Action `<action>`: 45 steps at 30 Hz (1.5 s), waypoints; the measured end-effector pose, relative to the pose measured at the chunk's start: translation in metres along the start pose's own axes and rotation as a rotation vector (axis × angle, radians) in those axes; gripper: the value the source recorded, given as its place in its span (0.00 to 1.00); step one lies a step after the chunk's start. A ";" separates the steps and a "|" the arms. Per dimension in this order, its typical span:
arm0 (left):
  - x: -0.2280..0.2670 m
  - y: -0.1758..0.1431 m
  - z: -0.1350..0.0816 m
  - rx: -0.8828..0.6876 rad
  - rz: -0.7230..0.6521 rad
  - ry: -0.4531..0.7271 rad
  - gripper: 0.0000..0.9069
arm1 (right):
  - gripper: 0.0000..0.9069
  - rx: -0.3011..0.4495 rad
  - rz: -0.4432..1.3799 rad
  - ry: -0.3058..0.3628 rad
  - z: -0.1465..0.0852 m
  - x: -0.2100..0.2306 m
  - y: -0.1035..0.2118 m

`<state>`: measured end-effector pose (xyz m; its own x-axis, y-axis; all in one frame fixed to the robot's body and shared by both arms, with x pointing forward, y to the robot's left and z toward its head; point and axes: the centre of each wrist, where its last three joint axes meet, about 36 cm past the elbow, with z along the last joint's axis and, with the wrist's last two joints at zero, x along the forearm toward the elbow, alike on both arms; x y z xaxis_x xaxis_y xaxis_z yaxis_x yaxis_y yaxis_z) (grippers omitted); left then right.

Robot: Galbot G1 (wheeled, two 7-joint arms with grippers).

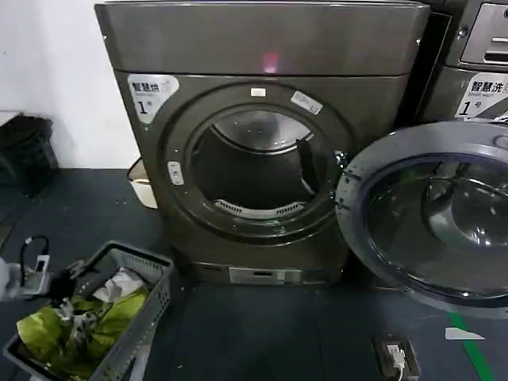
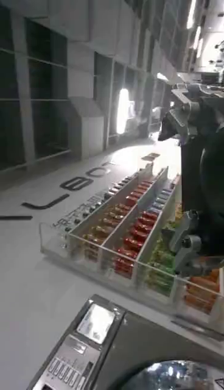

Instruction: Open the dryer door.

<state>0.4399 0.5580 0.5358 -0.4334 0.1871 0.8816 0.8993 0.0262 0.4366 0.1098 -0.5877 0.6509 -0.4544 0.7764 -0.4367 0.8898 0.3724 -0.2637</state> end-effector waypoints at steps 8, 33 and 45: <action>-0.003 -0.008 0.015 -0.031 0.056 0.069 1.00 | 1.00 0.011 -0.004 0.006 0.000 0.000 -0.004; 0.015 0.003 0.020 -0.080 0.113 0.105 1.00 | 1.00 0.022 -0.019 0.011 0.000 0.004 -0.005; 0.025 0.008 0.022 -0.119 0.141 0.150 1.00 | 1.00 0.024 -0.024 0.015 0.001 0.005 -0.006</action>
<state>0.4378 0.5845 0.5574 -0.3153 0.0329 0.9484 0.9423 -0.1072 0.3170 0.1025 -0.5866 0.6495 -0.4750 0.7748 -0.4171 0.8772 0.3794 -0.2943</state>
